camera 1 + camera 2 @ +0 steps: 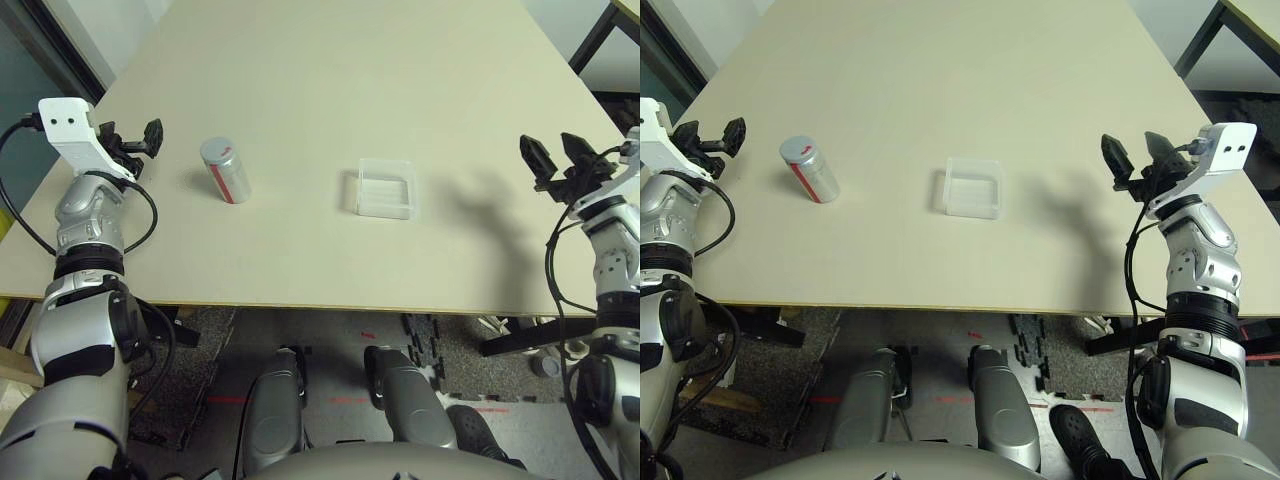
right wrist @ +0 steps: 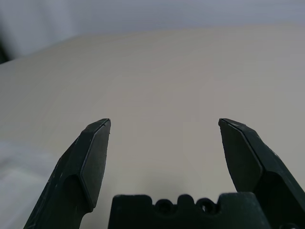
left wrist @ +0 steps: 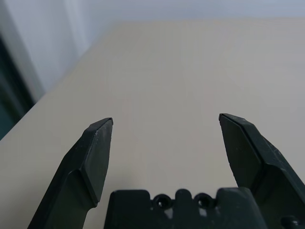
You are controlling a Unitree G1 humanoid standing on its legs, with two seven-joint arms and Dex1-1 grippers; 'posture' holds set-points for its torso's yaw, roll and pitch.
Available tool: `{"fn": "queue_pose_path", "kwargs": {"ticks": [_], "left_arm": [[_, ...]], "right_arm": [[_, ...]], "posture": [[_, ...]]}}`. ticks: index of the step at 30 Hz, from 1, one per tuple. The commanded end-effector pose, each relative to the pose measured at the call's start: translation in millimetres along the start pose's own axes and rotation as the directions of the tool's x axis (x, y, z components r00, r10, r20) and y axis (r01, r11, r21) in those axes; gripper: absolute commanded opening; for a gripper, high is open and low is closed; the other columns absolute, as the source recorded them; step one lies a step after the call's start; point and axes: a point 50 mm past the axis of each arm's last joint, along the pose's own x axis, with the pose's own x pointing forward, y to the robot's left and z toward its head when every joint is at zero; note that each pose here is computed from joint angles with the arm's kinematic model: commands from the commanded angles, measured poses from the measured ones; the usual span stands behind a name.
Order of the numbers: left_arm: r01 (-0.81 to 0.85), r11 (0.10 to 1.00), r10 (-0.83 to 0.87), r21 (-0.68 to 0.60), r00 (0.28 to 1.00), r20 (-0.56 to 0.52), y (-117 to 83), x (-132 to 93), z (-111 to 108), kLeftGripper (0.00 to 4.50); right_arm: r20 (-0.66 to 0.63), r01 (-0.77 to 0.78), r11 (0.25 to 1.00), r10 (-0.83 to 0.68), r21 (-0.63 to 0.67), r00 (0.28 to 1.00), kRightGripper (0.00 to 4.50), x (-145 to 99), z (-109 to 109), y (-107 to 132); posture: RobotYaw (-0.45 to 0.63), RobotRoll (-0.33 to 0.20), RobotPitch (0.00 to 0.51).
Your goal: Pour the medicine from the bottle into the box.
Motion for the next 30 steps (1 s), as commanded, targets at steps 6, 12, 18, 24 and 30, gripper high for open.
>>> {"fn": "queue_pose_path", "kwargs": {"ticks": [6,12,18,24,30], "left_arm": [[0.134,0.981,-0.138,-0.142,0.99,-0.019,-19,-11,-4,4.46],[0.278,0.953,-0.276,-0.121,0.96,0.036,-27,-27,3,4.46],[0.344,0.926,-0.343,-0.154,0.939,0.036,-31,-46,1,4.46],[0.372,0.915,-0.374,-0.155,0.927,0.02,-34,-67,-3,4.46],[0.381,0.923,-0.382,-0.056,0.924,-0.004,-42,-80,-14,4.46]], "right_arm": [[-0.073,-0.461,0.887,0.462,0.037,0.884,4.5,-6,8,45],[-0.116,-0.657,0.748,0.664,0.096,0.739,4.5,-8,6,75],[-0.149,-0.733,0.674,0.738,0.092,0.659,4.5,-4,5,89],[-0.156,-0.765,0.639,0.766,0.083,0.623,4.5,4,-1,97],[-0.149,-0.775,0.627,0.776,0.08,0.612,4.5,11,-5,102]], "posture": [[-0.11,0.0,0.17],[-0.1,0.0,0.164],[-0.08,0.0,0.159],[-0.06,0.0,0.157],[-0.05,0.0,0.157]]}}
